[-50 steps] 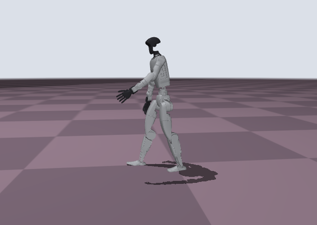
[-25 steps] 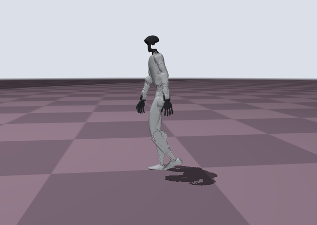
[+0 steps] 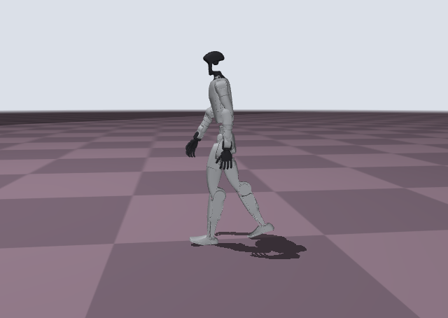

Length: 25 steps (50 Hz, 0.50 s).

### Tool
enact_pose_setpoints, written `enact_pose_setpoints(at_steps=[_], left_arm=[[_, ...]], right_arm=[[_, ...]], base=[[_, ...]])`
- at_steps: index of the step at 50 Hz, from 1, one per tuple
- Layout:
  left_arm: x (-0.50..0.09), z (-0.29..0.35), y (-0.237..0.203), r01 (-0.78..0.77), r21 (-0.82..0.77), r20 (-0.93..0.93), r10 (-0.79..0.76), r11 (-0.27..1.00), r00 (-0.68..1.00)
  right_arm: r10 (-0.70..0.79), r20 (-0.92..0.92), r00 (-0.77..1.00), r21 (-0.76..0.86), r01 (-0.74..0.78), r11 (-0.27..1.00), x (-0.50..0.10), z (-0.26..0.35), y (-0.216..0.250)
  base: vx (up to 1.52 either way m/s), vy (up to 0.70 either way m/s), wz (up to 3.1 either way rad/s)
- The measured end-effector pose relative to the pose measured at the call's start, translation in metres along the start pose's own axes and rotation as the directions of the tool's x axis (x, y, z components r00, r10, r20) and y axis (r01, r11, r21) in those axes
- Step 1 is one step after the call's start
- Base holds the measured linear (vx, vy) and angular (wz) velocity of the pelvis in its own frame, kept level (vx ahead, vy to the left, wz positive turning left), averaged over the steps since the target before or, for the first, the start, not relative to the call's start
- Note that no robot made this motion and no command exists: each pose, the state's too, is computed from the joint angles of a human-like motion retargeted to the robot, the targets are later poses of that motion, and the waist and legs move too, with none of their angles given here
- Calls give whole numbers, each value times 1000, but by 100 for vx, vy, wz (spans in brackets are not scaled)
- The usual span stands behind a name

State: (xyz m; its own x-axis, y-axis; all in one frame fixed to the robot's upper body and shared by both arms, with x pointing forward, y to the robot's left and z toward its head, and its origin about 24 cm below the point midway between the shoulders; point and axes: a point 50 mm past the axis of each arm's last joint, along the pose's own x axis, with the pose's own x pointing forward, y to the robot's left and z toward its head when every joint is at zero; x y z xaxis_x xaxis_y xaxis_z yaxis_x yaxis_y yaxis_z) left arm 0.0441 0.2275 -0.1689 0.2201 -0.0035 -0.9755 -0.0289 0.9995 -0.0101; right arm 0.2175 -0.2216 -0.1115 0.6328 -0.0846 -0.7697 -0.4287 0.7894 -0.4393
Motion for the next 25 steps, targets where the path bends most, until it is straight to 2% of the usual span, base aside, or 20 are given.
enact_pose_setpoints(at_steps=[5, 11, 15, 18, 22, 25], left_arm=[[4, 64, 7, -84, 123, 62, 77, 989, 995], [-21, 195, 6, -208, 107, 398, 149, 972, 905], [-67, 284, -10, -154, 41, 671, 87, 987, 736], [-108, 333, -26, -70, 48, 817, 1, 996, 577], [-155, 372, -47, 15, 94, 907, -92, 995, 412], [-176, 386, -54, -5, 129, 937, -120, 992, 329]], right_arm=[[154, -130, 980, 36, -151, 988, -14, -49, 38], [246, -256, 935, 76, -235, 969, -33, -94, 64], [284, -309, 908, 101, -266, 959, -43, -113, 70], [301, -332, 894, 119, -277, 953, -47, -120, 73], [248, -401, 882, 83, -235, 968, -47, -125, 67], [239, -420, 875, 61, -235, 970, -43, -120, 66]], base=[[67, 19, 45], [55, 14, 63], [49, 9, 64], [49, 3, 69], [53, -3, 76], [63, -12, 70]])
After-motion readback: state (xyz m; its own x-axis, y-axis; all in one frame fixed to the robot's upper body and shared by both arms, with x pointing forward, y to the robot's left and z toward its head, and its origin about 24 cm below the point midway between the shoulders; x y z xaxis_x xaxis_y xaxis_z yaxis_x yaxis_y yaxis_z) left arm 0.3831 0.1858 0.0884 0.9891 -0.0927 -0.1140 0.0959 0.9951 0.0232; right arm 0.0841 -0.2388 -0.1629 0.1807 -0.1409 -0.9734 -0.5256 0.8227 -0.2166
